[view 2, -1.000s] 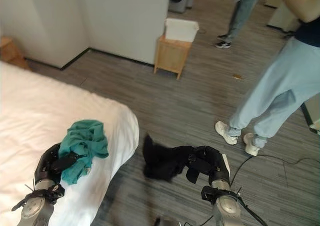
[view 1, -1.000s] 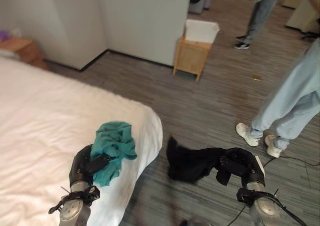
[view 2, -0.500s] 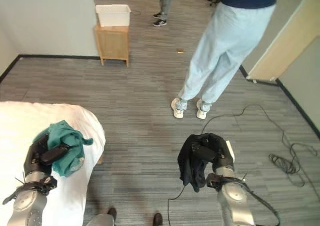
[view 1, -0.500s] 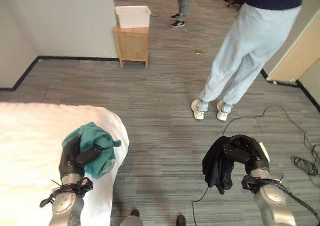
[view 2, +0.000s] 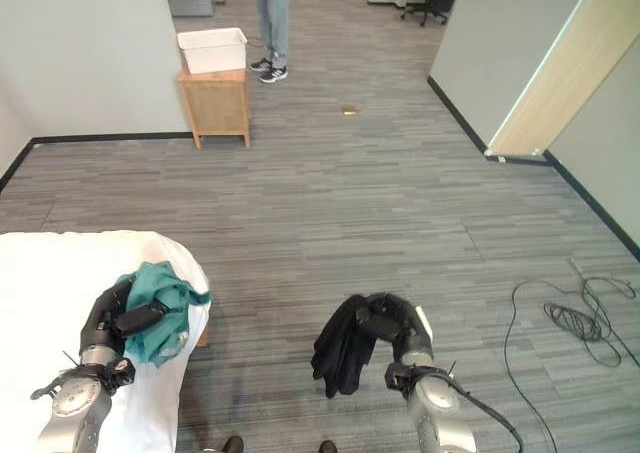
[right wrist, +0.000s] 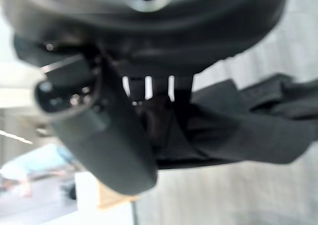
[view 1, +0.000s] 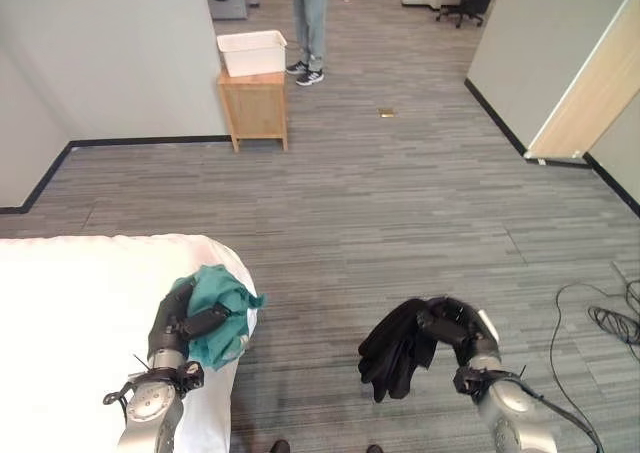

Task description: Pick up bed clothes into laundry basket.

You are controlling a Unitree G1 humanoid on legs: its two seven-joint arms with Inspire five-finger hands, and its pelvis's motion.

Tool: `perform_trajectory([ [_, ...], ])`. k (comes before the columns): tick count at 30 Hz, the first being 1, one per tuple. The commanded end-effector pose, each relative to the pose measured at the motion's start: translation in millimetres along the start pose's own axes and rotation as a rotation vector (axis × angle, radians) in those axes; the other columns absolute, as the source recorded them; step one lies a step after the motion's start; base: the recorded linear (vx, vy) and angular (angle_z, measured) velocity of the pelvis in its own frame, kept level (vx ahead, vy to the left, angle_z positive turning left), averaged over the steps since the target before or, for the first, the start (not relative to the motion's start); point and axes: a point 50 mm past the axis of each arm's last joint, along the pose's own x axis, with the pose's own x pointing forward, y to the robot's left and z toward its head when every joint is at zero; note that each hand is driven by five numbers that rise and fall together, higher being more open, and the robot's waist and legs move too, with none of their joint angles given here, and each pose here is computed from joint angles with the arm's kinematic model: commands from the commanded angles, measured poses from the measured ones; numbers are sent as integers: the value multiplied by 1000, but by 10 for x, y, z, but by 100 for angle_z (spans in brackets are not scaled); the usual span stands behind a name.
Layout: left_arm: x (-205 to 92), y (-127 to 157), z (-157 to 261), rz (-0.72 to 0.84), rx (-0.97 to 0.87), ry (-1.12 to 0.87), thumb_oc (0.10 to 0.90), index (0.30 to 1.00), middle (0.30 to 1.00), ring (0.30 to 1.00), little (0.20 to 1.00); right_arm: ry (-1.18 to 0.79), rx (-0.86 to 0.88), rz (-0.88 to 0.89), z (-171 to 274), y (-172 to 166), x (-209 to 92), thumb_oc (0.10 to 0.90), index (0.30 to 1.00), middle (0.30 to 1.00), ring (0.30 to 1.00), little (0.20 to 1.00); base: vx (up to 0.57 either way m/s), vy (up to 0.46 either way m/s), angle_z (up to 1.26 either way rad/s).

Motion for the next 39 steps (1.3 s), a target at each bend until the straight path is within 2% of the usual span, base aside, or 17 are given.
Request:
perform_trajectory([
  [1, 182, 52, 636, -21, 63, -273, 400, 300, 300, 300, 300, -249, 54, 33, 552, 91, 76, 400, 300, 300, 300, 300, 41, -42, 19],
  [6, 214, 104, 1016, 25, 8, -430, 400, 300, 300, 300, 300, -442, -33, 61, 1105, 185, 148, 400, 300, 300, 300, 300, -6, -30, 27],
  [7, 190, 119, 1083, 33, 1, -464, 400, 300, 300, 300, 300, -542, -26, 98, 1342, 326, 126, 400, 300, 300, 300, 300, -55, -19, 16],
  [9, 172, 148, 1097, 47, 0, -474, 400, 300, 300, 300, 300, -581, -21, 115, 1435, 381, 112, 400, 300, 300, 300, 300, -12, -9, 17],
  [12, 51, 313, 1116, 136, -31, -509, 400, 300, 300, 300, 300, -753, 4, 223, 1778, 638, -53, 400, 300, 300, 300, 300, -15, -6, 6],
  [16, -73, 462, 1037, 235, -96, -511, 400, 300, 300, 300, 300, -772, 5, 253, 1765, 678, -136, 400, 300, 300, 300, 300, -13, 1, 5],
  [20, -107, 510, 978, 252, -81, -487, 400, 300, 300, 300, 300, -736, -28, 231, 1673, 602, -136, 400, 300, 300, 300, 300, 3, 2, 1],
  [27, -44, 552, 1012, 256, -32, -477, 400, 300, 300, 300, 300, -727, -4, 232, 1643, 598, -131, 400, 300, 300, 300, 300, 24, 41, -4],
  [32, -11, 546, 1116, 236, 11, -507, 400, 300, 300, 300, 300, -732, -22, 310, 1666, 822, -105, 400, 300, 300, 300, 300, 74, 57, -40],
  [39, 22, 460, 1229, 181, -25, -555, 400, 300, 300, 300, 300, -751, -41, 247, 1720, 689, -107, 400, 300, 300, 300, 300, 451, -348, 23],
])
